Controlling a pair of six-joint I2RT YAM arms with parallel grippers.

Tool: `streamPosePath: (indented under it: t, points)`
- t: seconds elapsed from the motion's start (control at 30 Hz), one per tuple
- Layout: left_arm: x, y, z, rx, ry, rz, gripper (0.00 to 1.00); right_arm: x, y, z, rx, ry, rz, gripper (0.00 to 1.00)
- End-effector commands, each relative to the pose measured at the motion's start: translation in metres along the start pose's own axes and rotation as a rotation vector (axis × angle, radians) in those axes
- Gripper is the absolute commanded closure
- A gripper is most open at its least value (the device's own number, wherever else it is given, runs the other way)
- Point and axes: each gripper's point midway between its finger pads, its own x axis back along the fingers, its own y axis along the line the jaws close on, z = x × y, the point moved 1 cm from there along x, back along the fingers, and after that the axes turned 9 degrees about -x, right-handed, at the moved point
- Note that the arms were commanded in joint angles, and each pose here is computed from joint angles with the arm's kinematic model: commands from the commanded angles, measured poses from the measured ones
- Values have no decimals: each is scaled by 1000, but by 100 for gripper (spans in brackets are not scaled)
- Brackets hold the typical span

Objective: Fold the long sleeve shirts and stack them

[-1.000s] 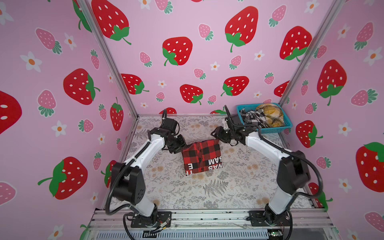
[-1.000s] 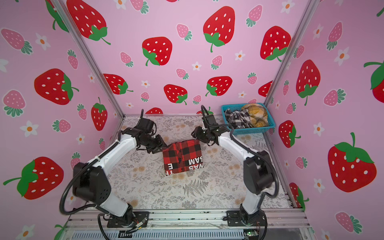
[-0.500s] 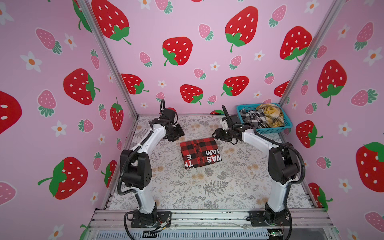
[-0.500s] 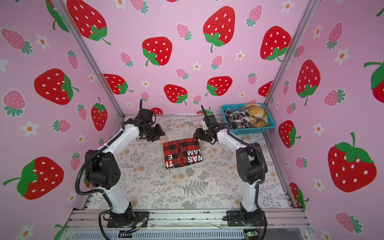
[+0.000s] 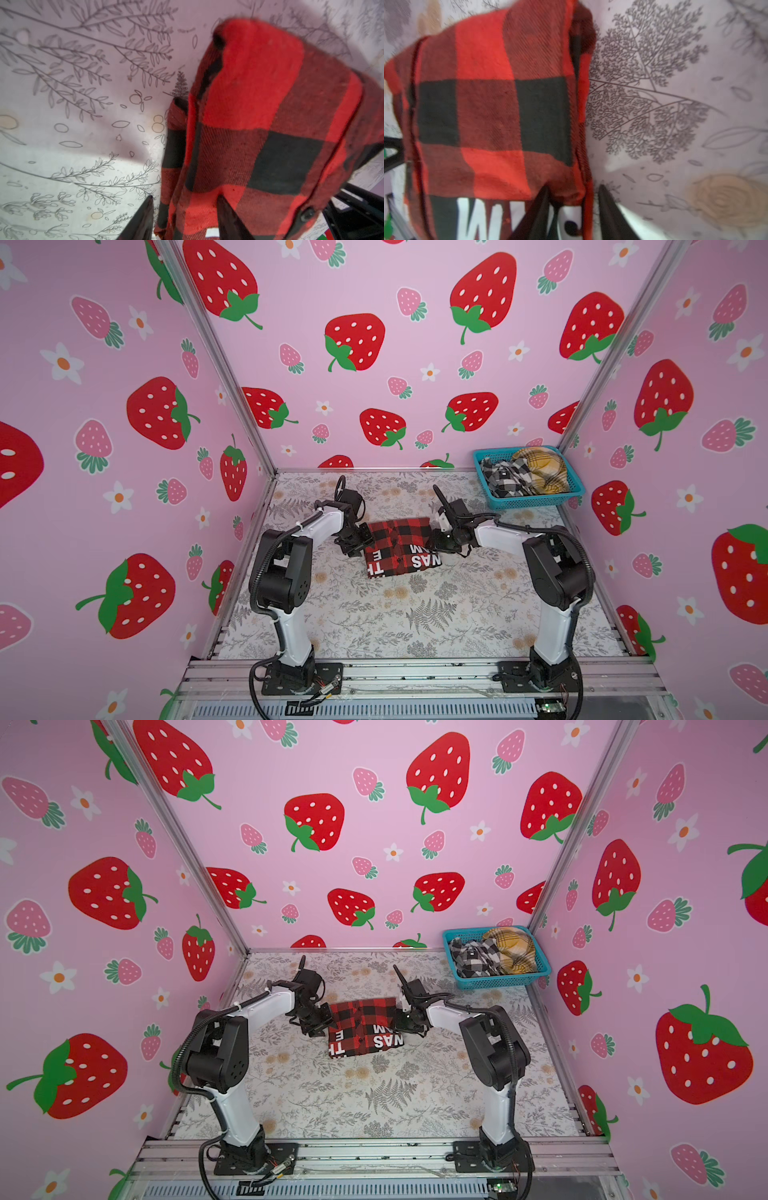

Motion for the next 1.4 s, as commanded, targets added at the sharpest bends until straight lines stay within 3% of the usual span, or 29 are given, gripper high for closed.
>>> streamPosePath:
  t: [0.0, 0.23, 0.3, 0.37, 0.43, 0.53, 0.63, 0.83, 0.93, 1.07, 1.27, 1.37]
  points:
    - [-4, 6, 6, -19, 12, -20, 56, 13, 11, 13, -9, -38, -14, 71]
    - [-11, -2, 35, -90, 70, -8, 69, 44, -2, 68, -105, -56, -11, 76]
    - [-4, -13, 50, -120, 77, 22, 68, 51, -8, 78, -118, -53, -5, 73]
    - [7, -20, 52, -139, 55, 36, 57, 59, -13, 78, -107, -66, 24, 60]
    - [21, -16, 37, -135, 5, 18, 50, 64, -16, 68, -94, -82, 43, 49]
    - [32, -6, 3, -82, -37, 27, 42, 67, -14, 43, -79, -109, 40, 44]
    - [33, 1, -20, -41, -44, 41, 40, 58, -13, 13, -42, -117, 59, 42]
    - [5, -3, -28, -1, -2, 141, 37, 26, -9, -35, 35, -110, 74, 44]
    - [-4, -8, -32, 12, 7, 185, 44, 11, -4, -49, 51, -96, 70, 56]
    - [-9, -14, -37, 28, 8, 221, 66, 6, 5, -58, 59, -97, 49, 74]
    - [-5, -10, -43, 32, -13, 206, 100, 18, 21, -59, 66, -111, 5, 89]
    - [-1, -1, -41, 36, -36, 177, 100, 21, 32, -57, 70, -114, -23, 95]
